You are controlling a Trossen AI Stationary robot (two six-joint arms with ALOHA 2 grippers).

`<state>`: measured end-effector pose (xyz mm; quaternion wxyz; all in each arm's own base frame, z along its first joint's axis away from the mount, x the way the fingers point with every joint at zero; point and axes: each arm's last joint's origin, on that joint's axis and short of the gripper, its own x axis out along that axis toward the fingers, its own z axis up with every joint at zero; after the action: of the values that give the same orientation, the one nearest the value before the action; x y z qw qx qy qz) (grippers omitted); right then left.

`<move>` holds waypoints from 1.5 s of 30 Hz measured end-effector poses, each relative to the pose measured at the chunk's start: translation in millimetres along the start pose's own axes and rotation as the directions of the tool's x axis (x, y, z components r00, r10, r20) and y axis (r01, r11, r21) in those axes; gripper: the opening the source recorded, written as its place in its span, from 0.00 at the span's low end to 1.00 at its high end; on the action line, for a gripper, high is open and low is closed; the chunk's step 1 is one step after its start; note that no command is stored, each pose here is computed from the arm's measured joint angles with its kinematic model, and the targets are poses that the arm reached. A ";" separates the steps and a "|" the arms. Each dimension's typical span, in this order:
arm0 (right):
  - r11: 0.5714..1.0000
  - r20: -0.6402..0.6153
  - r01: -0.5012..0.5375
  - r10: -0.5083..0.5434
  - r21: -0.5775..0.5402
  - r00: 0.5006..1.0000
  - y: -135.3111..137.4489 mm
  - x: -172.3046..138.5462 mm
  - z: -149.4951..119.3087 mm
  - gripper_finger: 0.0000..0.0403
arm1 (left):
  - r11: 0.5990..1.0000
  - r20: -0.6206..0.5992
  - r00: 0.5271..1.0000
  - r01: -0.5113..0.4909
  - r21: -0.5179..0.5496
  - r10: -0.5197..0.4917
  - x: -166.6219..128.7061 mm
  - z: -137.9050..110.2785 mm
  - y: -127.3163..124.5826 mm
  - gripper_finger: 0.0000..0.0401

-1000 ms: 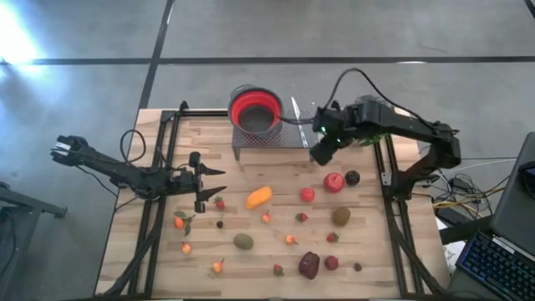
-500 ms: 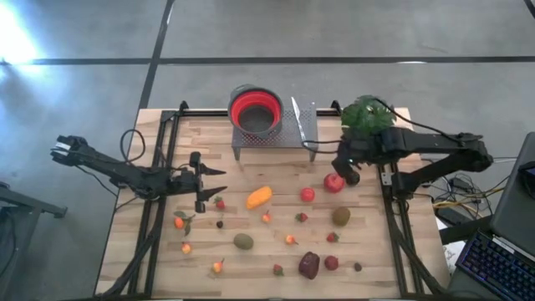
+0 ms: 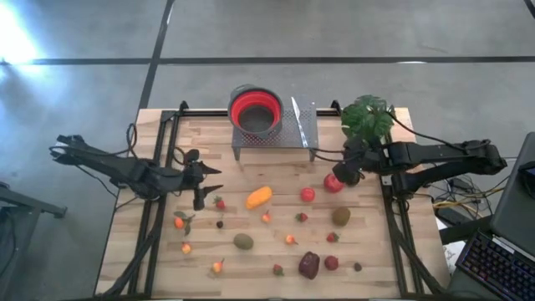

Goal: Pick & Place Fruit
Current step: Put the top left red strawberry into the red strainer bowl on the shelf

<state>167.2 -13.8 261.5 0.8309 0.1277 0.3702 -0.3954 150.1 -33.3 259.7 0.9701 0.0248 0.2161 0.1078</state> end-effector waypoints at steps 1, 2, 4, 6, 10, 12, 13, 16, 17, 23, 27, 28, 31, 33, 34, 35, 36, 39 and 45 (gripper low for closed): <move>1.000 0.009 -0.007 0.007 0.000 1.000 0.0 2.8 -3.1 0.02 | 1.000 -0.027 1.000 -0.004 0.004 0.004 -0.2 2.3 -0.3 0.54; 1.000 0.018 -0.015 0.015 -0.001 1.000 0.3 5.5 -5.8 0.02 | 1.000 -0.054 0.998 -0.008 0.008 0.009 0.2 4.2 -0.8 0.54; 1.000 0.032 -0.024 0.025 -0.009 0.999 0.5 10.4 -11.0 0.02 | 1.000 -0.114 0.993 -0.016 0.015 0.018 2.7 6.7 -2.5 0.54; 0.999 0.048 -0.036 0.036 -0.017 0.998 1.2 15.2 -15.2 0.02 | 0.999 -0.176 0.984 -0.020 0.029 0.025 6.9 7.8 -5.3 0.54; 0.998 0.074 -0.052 0.055 -0.034 0.996 2.4 22.3 -21.5 0.02 | 0.996 -0.290 0.957 0.024 0.081 0.001 20.5 8.4 -14.6 0.54; 0.998 0.077 -0.055 0.058 -0.039 0.995 2.5 24.0 -23.3 0.02 | 0.992 -0.344 0.939 0.054 0.112 -0.012 27.6 8.8 -19.5 0.54; 0.998 0.080 -0.057 0.060 -0.039 0.995 2.6 24.0 -23.1 0.02 | 0.990 -0.370 0.929 0.063 0.123 -0.013 30.5 9.0 -21.4 0.54; 0.998 0.080 -0.056 0.060 -0.041 0.995 2.6 24.0 -23.1 0.02 | 0.985 -0.460 0.888 0.083 0.151 -0.004 38.0 8.7 -26.2 0.54; 0.998 0.080 -0.056 0.059 -0.042 0.995 2.6 24.0 -23.1 0.02 | 0.983 -0.491 0.871 0.092 0.159 -0.002 40.0 8.5 -27.6 0.54; 0.998 0.085 -0.059 0.063 -0.038 0.994 2.9 23.3 -21.9 0.02 | 0.976 -0.597 0.802 0.117 0.183 0.016 53.7 5.3 -35.8 0.54; 0.997 0.088 -0.062 0.065 -0.035 0.994 3.2 23.2 -21.5 0.02 | 0.965 -0.648 0.761 0.155 0.212 0.020 64.6 -2.2 -41.4 0.54; 0.997 0.088 -0.062 0.065 -0.035 0.994 3.2 23.2 -21.5 0.02 | 0.963 -0.660 0.751 0.161 0.218 0.024 67.0 -4.4 -42.5 0.54; 0.997 0.088 -0.063 0.066 -0.035 0.994 3.2 23.2 -21.5 0.02 | 0.953 -0.692 0.721 0.183 0.241 0.037 74.3 -10.8 -45.8 0.54; 0.997 0.088 -0.063 0.066 -0.035 0.994 3.3 23.2 -21.5 0.02 | 0.947 -0.715 0.698 0.202 0.251 0.040 79.0 -15.2 -48.1 0.54; 0.997 0.088 -0.063 0.065 -0.035 0.994 3.3 23.3 -21.5 0.02 | 0.943 -0.724 0.688 0.213 0.255 0.040 81.3 -17.1 -49.3 0.54; 0.997 0.088 -0.063 0.065 -0.035 0.994 3.3 23.3 -21.5 0.02 | 0.941 -0.732 0.680 0.220 0.257 0.041 83.5 -18.6 -50.4 0.54; 0.997 0.088 -0.063 0.065 -0.035 0.994 3.3 23.4 -21.6 0.02 | 0.939 -0.740 0.671 0.227 0.259 0.042 85.5 -20.2 -51.4 0.54; 0.997 0.088 -0.063 0.065 -0.035 0.994 3.3 23.4 -21.6 0.02 | 0.930 -0.766 0.641 0.255 0.263 0.041 91.4 -26.1 -54.4 0.54; 0.997 0.087 -0.062 0.065 -0.035 0.994 3.4 23.5 -21.6 0.02 | 0.923 -0.793 0.606 0.267 0.276 0.061 100.5 -35.1 -58.2 0.54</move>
<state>168.3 -13.9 229.4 0.8606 0.1083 0.3352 -0.3678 235.5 -67.9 180.8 0.7571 0.1427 0.6375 0.0080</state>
